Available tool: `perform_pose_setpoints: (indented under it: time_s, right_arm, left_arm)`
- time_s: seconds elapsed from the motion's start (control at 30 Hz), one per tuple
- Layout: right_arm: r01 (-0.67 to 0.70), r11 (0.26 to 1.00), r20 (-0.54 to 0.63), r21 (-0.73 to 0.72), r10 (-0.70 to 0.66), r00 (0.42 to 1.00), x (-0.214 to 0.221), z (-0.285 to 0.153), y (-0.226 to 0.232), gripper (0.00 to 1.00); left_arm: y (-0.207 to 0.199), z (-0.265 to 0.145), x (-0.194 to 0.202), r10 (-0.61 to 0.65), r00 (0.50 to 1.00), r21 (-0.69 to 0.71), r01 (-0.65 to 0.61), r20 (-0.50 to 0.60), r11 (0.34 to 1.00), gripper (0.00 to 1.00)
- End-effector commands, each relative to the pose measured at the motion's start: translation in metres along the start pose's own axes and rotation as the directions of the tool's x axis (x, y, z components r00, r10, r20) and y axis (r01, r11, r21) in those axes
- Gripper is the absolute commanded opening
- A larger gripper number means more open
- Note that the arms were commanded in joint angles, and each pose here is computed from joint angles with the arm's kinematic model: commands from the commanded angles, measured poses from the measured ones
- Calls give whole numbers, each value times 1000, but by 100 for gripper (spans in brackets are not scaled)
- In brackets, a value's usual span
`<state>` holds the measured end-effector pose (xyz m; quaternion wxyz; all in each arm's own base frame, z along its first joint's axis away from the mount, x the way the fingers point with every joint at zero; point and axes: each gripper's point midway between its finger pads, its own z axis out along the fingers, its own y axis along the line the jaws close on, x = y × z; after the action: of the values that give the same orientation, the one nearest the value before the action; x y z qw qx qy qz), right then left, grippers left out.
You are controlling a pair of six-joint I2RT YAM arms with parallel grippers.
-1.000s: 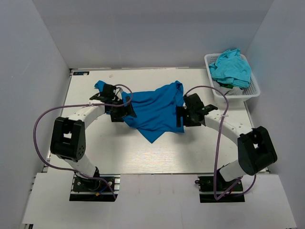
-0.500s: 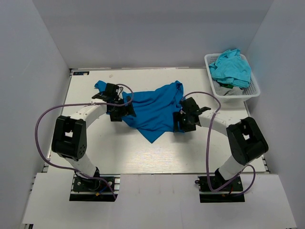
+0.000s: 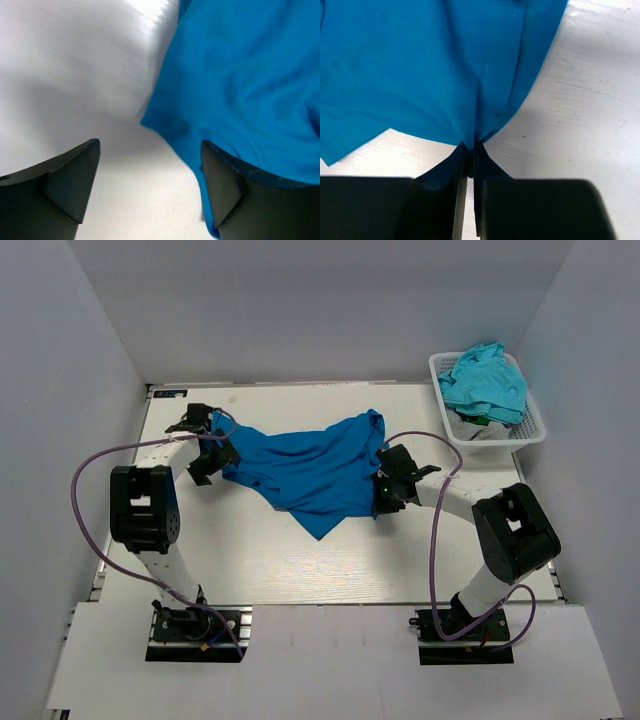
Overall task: Fold and stack the t-shirts
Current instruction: Flatten out the tshirt
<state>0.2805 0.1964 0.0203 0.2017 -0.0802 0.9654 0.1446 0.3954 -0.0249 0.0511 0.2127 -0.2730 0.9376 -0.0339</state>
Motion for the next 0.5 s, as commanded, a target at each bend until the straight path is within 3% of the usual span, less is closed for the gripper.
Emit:
perform_pose_setpoints:
  time_s: [0.0,0.13,0.23,0.27,0.37,0.4,0.47]
  right_arm:
    - [13,1000,16,-17,-13,1000,-8,0,5,9]
    - [20,999,37,-34,-18,999,-15,-6,9,6]
    - [32,999,48,-41,-30,998,-19,-10,11,3]
    - [41,998,47,-42,-39,998,-18,-10,12,0]
    - [53,997,60,-52,-49,997,-25,-18,16,0]
    - [55,997,62,-52,-52,997,-25,-19,17,0]
    - [55,997,68,-57,-52,996,-28,-22,18,0]
  left_arm:
    - [-17,7,-10,2,1000,70,-4,28,998,90]
    - [-21,24,-16,12,999,60,-14,31,998,83]
    - [-27,30,-18,25,999,77,-27,20,997,66]
    - [-26,33,-17,26,1000,71,-27,9,997,50]
    - [-21,32,-13,28,1000,45,-27,-5,999,18]
    - [-22,24,-20,26,999,50,-27,20,998,0]
    - [-21,16,-19,25,999,53,-27,25,998,0]
